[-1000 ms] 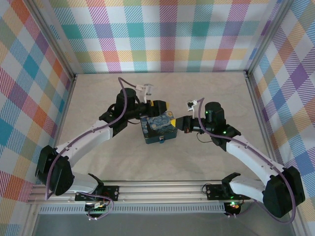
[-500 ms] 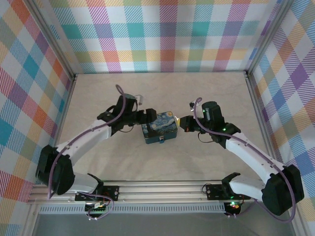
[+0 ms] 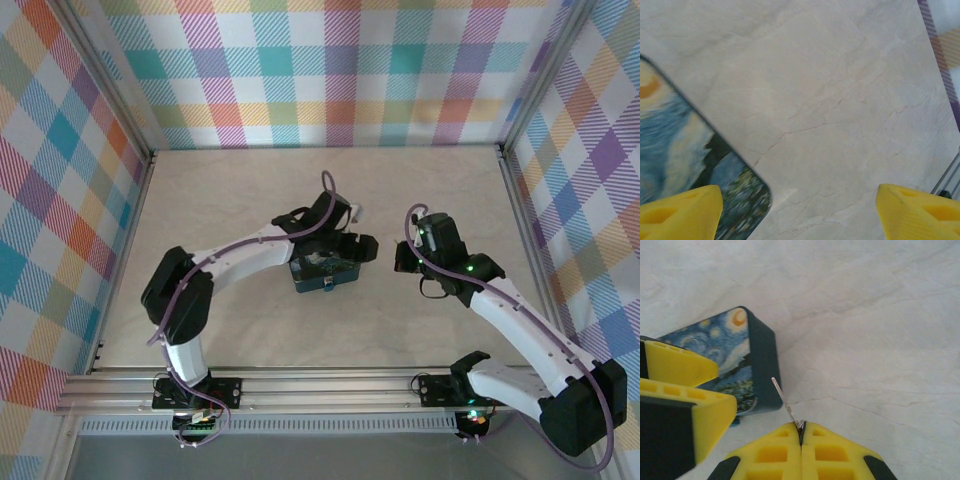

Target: Unlock the padlock with the key

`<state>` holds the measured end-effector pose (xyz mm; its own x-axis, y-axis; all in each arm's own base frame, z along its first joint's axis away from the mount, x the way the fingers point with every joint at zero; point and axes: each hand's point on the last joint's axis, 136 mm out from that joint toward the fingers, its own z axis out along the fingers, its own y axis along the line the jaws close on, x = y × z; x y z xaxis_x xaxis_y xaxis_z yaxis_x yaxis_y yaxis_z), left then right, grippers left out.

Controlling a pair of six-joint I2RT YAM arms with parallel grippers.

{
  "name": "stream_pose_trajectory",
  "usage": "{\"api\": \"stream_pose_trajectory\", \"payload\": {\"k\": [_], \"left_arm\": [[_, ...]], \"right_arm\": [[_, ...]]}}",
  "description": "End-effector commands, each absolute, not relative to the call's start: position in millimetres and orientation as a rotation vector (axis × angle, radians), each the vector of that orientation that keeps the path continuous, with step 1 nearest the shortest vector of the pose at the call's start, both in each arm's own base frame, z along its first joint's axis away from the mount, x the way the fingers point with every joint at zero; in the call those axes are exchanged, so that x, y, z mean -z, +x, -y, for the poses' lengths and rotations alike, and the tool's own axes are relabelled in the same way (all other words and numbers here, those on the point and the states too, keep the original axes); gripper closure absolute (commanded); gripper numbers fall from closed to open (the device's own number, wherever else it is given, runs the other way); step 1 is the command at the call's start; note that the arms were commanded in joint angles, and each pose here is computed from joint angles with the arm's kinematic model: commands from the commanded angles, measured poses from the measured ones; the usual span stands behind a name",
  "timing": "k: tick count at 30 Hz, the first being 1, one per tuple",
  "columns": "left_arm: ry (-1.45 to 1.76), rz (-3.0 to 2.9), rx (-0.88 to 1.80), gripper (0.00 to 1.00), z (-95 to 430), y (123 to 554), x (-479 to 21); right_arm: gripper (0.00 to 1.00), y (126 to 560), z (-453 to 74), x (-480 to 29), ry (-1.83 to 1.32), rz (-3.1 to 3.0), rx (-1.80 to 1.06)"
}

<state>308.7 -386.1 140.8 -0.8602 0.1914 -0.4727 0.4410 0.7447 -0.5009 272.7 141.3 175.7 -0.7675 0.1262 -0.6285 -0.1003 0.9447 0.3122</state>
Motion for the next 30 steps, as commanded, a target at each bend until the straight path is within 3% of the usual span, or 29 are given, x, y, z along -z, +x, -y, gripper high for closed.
{"api": "stream_pose_trajectory", "payload": {"k": [1, 13, 19, 30], "left_arm": [[0.569, -2.586, 0.837, 0.2, 394, 300, -133], [0.605, -2.699, 0.72, 0.22, 362, 274, -104], [0.564, -2.716, 0.683, 0.22, 330, 263, -106], [0.357, -2.624, 0.613, 0.17, 277, 289, -143]], "right_arm": [[1.0, 271, -129, -182, 0.061, -2.405, -0.361], [1.0, 272, -133, -179, 0.027, -2.432, -0.367], [1.0, 274, -178, -183, -0.131, -2.389, -0.64], [1.0, 279, -209, -174, -0.195, -2.444, -0.791]]}}
